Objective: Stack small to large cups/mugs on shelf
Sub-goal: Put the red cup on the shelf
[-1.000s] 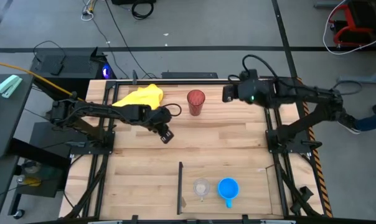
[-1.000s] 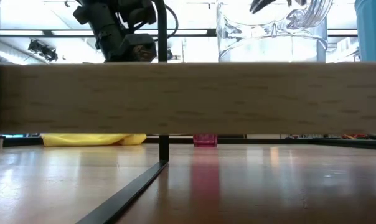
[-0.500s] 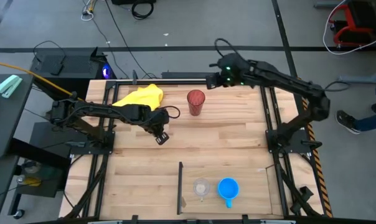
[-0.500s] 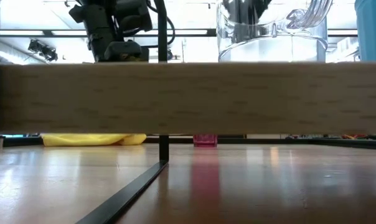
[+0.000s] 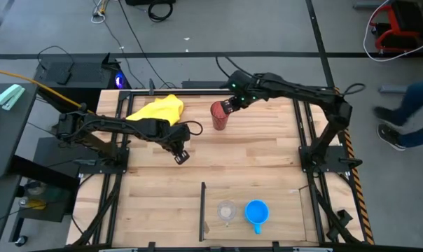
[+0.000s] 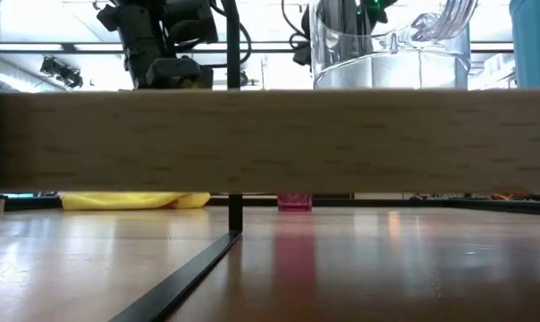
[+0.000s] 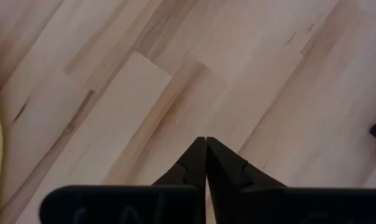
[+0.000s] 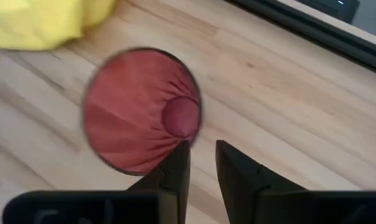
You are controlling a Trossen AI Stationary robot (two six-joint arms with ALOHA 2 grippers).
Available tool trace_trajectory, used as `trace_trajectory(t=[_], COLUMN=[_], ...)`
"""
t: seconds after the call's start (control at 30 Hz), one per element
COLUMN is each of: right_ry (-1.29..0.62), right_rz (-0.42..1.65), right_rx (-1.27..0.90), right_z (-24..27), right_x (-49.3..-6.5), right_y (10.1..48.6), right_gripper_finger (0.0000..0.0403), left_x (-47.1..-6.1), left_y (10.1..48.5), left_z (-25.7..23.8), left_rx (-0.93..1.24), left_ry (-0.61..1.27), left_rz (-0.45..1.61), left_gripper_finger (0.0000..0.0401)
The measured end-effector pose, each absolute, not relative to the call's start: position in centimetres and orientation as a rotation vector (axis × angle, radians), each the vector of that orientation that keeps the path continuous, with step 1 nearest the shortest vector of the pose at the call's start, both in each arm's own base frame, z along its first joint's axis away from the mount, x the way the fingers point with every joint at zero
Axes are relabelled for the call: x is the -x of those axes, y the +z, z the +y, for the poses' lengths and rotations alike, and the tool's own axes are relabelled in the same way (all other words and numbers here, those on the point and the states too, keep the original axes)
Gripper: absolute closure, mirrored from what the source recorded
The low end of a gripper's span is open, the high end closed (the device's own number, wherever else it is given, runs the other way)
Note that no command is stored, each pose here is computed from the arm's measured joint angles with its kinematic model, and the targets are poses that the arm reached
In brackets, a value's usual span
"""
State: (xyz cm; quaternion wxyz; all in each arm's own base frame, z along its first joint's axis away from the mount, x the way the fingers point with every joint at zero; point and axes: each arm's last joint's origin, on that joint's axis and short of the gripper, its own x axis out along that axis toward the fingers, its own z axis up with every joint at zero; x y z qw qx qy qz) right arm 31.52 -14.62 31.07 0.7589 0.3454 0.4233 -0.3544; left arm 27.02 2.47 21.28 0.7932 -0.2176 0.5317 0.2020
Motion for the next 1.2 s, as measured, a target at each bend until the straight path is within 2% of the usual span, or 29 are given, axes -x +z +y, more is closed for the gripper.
trace_trajectory(t=[0.43, 0.67, 0.87, 1.2], right_ry=[-0.805, -0.802, -0.797, -0.814], right_rz=[0.959, 0.949, 0.915, 0.963], right_rx=[-0.742, -0.746, -0.751, -0.77], right_z=[-15.2, -15.5, -15.7, -16.2], right_x=[-32.4, -33.0, -33.6, -34.5], right_y=[29.4, 28.8, 28.6, 26.5], right_gripper_finger=[0.0284, 0.0281, 0.0281, 0.0281], left_x=[-27.5, -27.5, -27.6, -27.6], left_y=[21.5, 21.5, 21.5, 21.5], left_z=[2.5, 2.5, 2.5, 2.4], left_rx=[0.49, 0.494, 0.499, 0.514], left_ry=[0.433, 0.435, 0.436, 0.443], left_rz=[1.09, 1.086, 1.08, 1.073], left_gripper_finger=[0.038, 0.039, 0.0382, 0.0383])
